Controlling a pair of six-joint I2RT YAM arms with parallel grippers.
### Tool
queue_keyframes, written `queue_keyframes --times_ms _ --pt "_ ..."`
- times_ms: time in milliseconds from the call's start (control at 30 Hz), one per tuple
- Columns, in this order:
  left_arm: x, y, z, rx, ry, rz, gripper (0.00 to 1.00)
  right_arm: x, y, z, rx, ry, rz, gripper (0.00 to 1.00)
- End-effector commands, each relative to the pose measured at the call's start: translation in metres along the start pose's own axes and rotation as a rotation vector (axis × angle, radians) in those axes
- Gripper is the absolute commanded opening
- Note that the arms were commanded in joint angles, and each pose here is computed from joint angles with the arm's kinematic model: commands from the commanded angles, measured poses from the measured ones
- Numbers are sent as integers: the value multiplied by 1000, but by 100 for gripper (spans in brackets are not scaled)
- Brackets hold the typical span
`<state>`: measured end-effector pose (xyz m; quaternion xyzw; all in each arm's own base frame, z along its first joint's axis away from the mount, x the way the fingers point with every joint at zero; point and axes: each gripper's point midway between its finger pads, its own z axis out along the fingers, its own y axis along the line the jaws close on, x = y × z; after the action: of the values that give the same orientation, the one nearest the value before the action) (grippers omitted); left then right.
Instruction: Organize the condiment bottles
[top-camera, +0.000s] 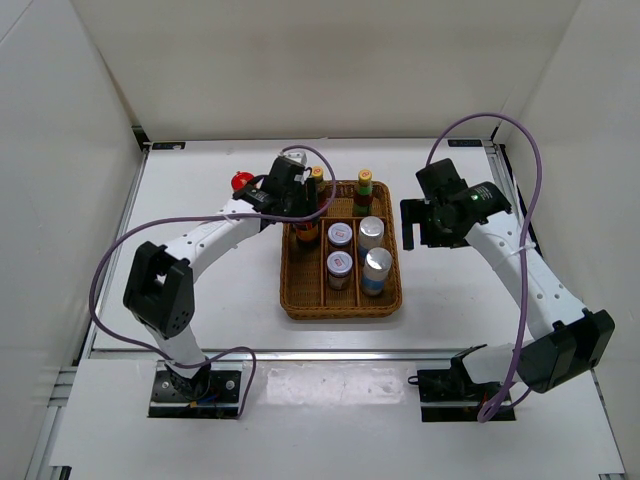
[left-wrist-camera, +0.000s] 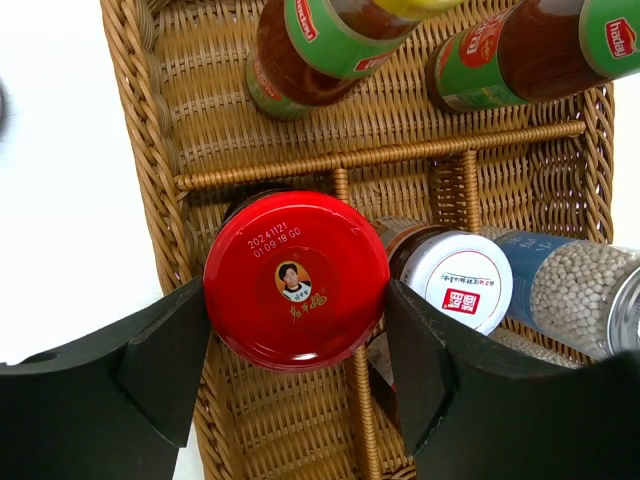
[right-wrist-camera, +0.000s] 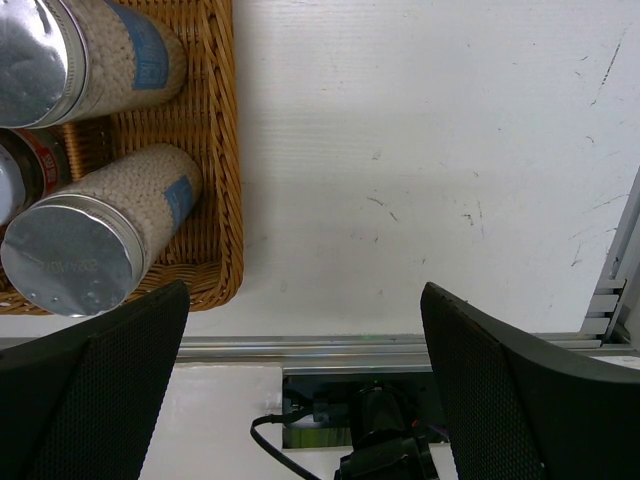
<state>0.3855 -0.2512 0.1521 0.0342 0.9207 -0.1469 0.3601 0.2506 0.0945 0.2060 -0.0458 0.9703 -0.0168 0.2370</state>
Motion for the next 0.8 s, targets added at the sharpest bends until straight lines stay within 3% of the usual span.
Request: queue_keyframes --times_ms 0,33,67,100,267,333,500,667,767 --pt "-27 -16 -15 69 -90 6 49 -5 -1 -6 -6 -38 18 99" --pt "-27 -16 -15 69 -90 16 62 -5 -1 -6 -6 -38 18 99" --pt "-30 -16 -19 73 -100 15 85 -5 -1 -6 -6 -38 18 99" --pt "-34 -17 -24 79 -112 23 99 -5 -1 -6 -6 -38 18 99" --pt "-51 -5 -47 20 -180 61 99 -5 -1 -6 -6 -38 18 99" --pt "-76 -1 -73 -13 -273 85 99 -5 -1 -6 -6 -38 18 99" --pt "-126 56 -104 -221 -426 29 99 -5 -1 -6 -6 -38 18 99" --pt "-132 125 -76 -248 -358 -118 99 -7 0 -3 -6 -38 18 99" --pt "-127 137 -51 -214 -293 -125 99 -7 0 -3 -6 -38 18 99"
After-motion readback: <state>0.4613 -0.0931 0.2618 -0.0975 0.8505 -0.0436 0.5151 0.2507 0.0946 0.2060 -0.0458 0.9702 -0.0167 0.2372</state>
